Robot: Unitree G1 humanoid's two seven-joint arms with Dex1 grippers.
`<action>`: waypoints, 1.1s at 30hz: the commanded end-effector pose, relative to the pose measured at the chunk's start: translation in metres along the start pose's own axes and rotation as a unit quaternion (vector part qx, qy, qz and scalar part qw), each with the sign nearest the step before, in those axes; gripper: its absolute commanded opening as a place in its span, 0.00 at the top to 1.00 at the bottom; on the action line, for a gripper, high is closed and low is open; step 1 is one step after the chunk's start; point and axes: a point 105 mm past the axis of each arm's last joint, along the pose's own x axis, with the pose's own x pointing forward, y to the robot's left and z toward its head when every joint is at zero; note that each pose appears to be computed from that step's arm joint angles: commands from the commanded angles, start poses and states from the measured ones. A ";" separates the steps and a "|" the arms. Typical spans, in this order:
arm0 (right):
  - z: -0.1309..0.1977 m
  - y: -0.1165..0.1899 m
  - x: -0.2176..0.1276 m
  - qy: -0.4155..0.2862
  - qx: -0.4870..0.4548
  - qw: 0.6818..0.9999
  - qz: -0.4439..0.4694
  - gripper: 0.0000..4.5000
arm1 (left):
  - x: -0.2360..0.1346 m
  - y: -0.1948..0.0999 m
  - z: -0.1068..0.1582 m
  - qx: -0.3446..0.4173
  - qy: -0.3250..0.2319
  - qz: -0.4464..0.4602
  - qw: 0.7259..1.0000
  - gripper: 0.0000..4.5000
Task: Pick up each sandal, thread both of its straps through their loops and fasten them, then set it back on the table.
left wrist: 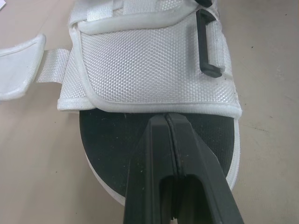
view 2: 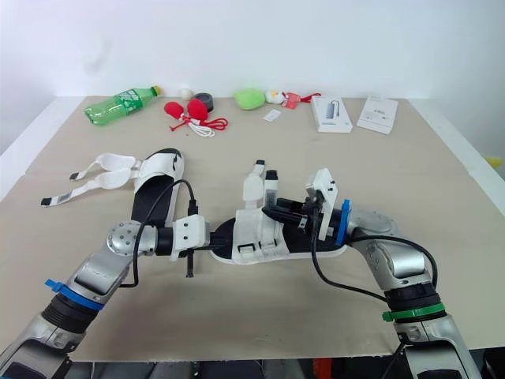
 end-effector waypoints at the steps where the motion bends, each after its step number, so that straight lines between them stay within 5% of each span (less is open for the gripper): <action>1: 0.008 -0.004 -0.003 0.002 -0.039 0.999 -0.015 0.35 | 0.005 -0.010 -0.005 -0.009 0.008 -0.023 1.000 1.00; 3: 0.011 -0.002 -0.002 0.004 -0.053 0.999 -0.007 0.14 | 0.005 -0.010 -0.005 -0.009 0.008 -0.024 1.000 1.00; 20: 0.042 -0.013 0.003 0.010 -0.098 0.995 -0.002 0.14 | 0.009 -0.012 -0.004 -0.008 0.003 -0.026 1.000 1.00; 23: 0.055 -0.020 0.002 -0.004 -0.109 0.994 0.001 0.32 | 0.009 -0.013 -0.004 -0.009 0.003 -0.025 1.000 1.00; 25: 0.062 -0.020 0.005 -0.007 -0.103 0.995 0.013 0.57 | 0.009 -0.013 -0.004 -0.009 0.003 -0.026 1.000 1.00; 30: 0.060 -0.020 0.017 0.050 -0.066 0.996 0.044 1.00 | 0.010 -0.014 0.000 -0.009 -0.007 -0.034 0.999 1.00; 33: 0.053 -0.026 0.022 0.098 -0.061 0.992 0.049 1.00 | 0.009 -0.016 0.000 -0.004 -0.006 -0.041 0.999 1.00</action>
